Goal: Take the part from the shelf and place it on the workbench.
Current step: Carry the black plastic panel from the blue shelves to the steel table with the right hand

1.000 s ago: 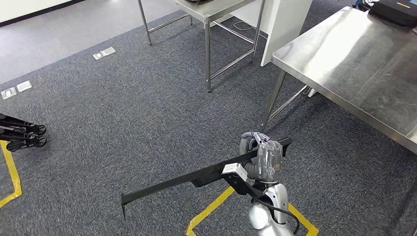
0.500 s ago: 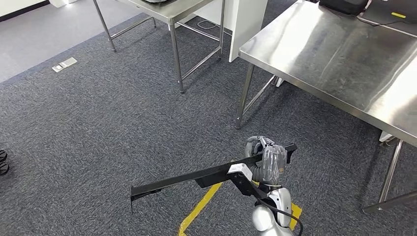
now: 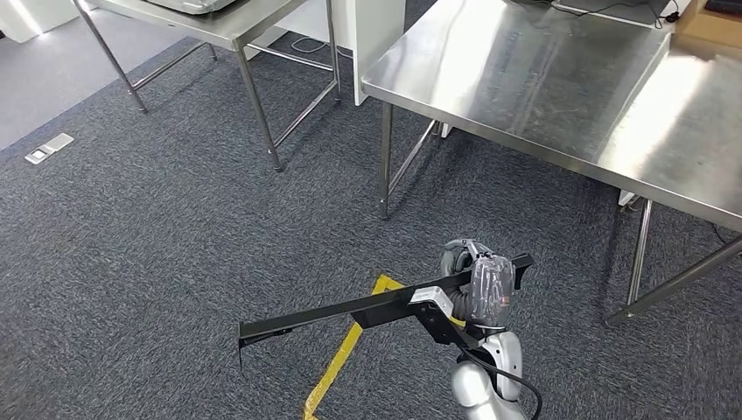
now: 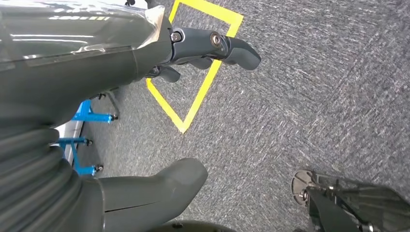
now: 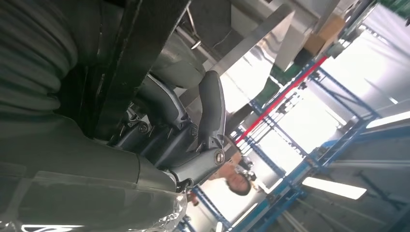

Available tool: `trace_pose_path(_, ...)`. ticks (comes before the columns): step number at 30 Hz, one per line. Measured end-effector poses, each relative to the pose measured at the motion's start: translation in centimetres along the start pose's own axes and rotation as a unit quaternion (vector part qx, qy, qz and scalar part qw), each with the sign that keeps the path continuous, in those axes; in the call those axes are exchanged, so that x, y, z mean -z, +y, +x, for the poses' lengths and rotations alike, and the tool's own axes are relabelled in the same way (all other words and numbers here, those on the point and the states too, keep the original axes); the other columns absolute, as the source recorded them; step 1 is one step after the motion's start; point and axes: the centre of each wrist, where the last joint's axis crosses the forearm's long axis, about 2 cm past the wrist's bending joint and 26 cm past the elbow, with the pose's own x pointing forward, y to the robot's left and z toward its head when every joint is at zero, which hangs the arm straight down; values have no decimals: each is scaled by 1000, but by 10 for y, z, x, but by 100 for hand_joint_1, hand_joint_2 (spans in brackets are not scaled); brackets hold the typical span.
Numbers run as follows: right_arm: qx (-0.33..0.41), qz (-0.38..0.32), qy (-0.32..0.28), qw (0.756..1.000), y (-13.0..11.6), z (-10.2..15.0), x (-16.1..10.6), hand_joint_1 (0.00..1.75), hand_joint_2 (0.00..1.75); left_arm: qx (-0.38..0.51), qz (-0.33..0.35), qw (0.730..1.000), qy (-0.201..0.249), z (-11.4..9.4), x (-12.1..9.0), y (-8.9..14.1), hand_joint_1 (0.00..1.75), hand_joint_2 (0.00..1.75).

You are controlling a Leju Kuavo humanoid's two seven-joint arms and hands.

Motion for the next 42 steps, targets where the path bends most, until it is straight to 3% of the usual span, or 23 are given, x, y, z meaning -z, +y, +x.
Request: trace_pose_path(42,-46,-1,2,999,-9,-2,-5,175,175,3,-26,999,-40,-2,0,-1,0,175)
